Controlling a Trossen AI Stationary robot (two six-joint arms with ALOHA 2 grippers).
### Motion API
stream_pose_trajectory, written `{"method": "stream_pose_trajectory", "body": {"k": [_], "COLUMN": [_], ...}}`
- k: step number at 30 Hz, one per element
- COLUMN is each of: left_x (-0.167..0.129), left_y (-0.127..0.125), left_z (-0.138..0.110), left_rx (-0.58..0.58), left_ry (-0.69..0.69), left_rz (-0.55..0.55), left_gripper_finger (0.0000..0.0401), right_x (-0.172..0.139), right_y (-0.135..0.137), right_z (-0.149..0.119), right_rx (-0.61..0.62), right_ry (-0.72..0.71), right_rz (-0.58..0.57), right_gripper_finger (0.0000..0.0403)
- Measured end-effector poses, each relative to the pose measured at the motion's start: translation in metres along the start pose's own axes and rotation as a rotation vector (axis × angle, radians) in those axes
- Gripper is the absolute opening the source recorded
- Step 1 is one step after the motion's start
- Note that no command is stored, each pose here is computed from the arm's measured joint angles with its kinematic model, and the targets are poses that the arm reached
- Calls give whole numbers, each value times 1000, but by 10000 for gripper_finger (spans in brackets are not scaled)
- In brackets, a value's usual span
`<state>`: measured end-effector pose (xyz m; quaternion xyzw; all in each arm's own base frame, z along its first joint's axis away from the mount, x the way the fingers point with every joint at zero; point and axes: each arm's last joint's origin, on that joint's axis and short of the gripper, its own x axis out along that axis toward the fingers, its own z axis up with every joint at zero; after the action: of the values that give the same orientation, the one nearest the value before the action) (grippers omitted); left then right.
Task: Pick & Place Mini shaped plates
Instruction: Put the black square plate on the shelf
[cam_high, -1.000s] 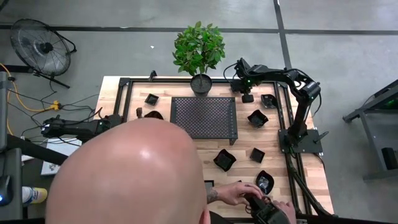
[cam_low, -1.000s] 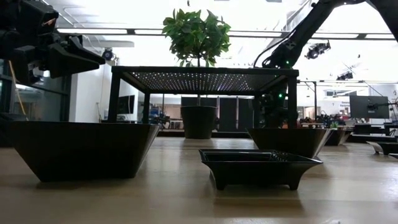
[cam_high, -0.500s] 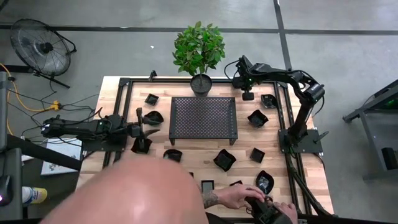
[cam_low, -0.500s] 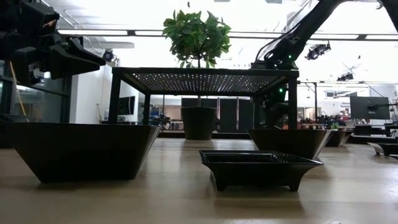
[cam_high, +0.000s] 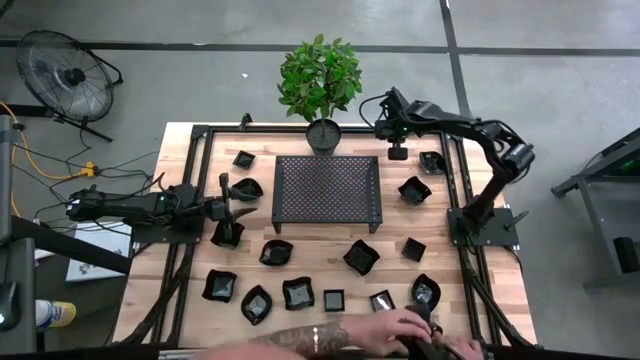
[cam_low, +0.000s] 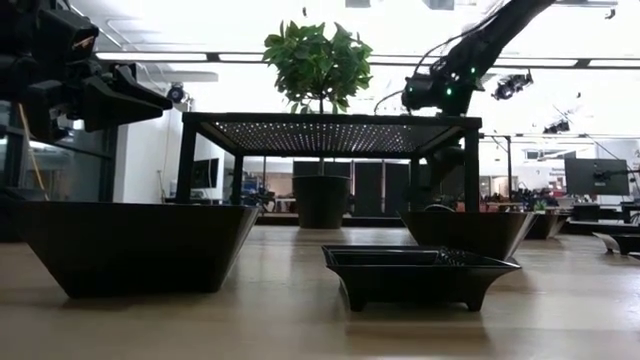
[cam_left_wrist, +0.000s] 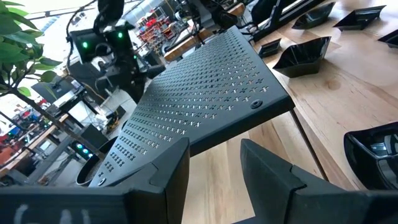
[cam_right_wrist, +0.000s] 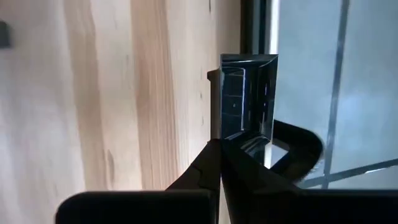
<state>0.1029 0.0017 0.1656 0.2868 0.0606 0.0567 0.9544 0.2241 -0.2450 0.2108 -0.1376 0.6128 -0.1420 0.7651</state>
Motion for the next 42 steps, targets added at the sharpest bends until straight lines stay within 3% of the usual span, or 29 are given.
{"method": "stream_pose_trajectory", "body": {"k": [8,24,36,40,42], "left_x": [0,0,0,0,0], "left_y": [0,0,0,0,0], "left_z": [0,0,0,0,0], "left_rx": [0,0,0,0,0], "left_ry": [-1,-1,0,-1,0], "left_rz": [0,0,0,0,0], "left_gripper_finger": [140,140,140,140,140], "right_x": [-43,-115,-131,-129,-127], "right_y": [19,75,113,118,119], "right_z": [15,30,45,49,52], "right_rx": [-43,-270,-623,-666,-628], "right_ry": [-36,-170,-268,-278,-266], "right_rz": [-77,-52,-5,5,-11], "right_gripper_finger": [0,0,0,0,0]}}
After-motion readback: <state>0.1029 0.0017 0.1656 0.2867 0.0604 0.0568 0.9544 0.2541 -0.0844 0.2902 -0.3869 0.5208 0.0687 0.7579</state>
